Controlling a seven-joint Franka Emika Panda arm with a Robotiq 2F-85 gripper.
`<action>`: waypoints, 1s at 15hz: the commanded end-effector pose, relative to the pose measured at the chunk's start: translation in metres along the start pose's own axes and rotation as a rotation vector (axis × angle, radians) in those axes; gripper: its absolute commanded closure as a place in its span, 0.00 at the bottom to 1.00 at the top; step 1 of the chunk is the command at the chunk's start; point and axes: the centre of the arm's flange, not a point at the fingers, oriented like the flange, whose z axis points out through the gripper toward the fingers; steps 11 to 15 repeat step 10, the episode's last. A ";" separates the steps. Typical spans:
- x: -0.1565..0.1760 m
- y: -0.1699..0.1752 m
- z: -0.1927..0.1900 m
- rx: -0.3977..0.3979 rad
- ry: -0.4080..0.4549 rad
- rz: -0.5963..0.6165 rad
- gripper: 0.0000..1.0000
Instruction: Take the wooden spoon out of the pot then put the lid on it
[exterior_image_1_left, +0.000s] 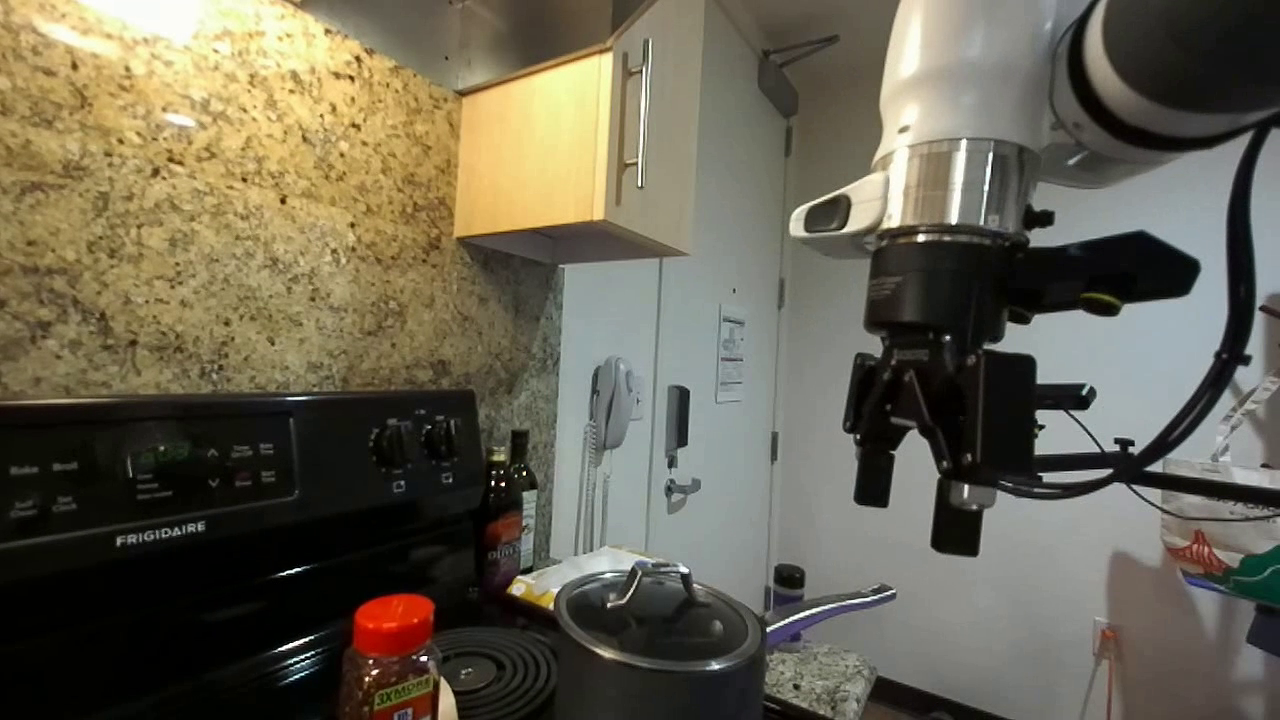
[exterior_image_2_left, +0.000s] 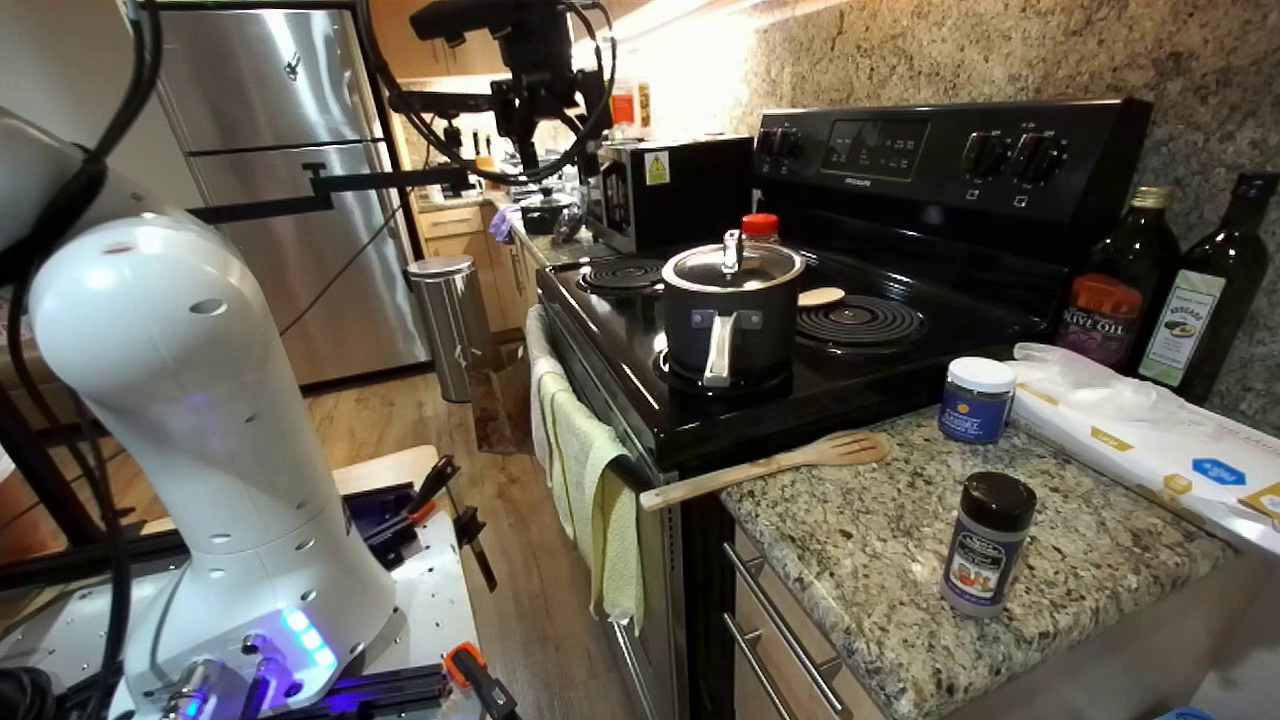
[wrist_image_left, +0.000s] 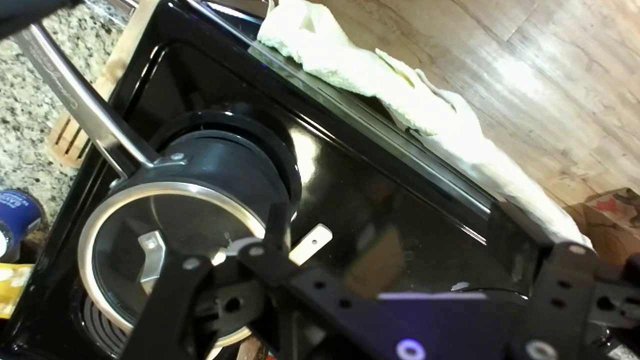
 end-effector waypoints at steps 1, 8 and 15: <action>-0.001 0.003 -0.001 0.007 0.004 0.008 0.00; -0.002 0.005 0.001 0.012 0.001 0.012 0.00; -0.002 0.005 0.001 0.012 0.001 0.012 0.00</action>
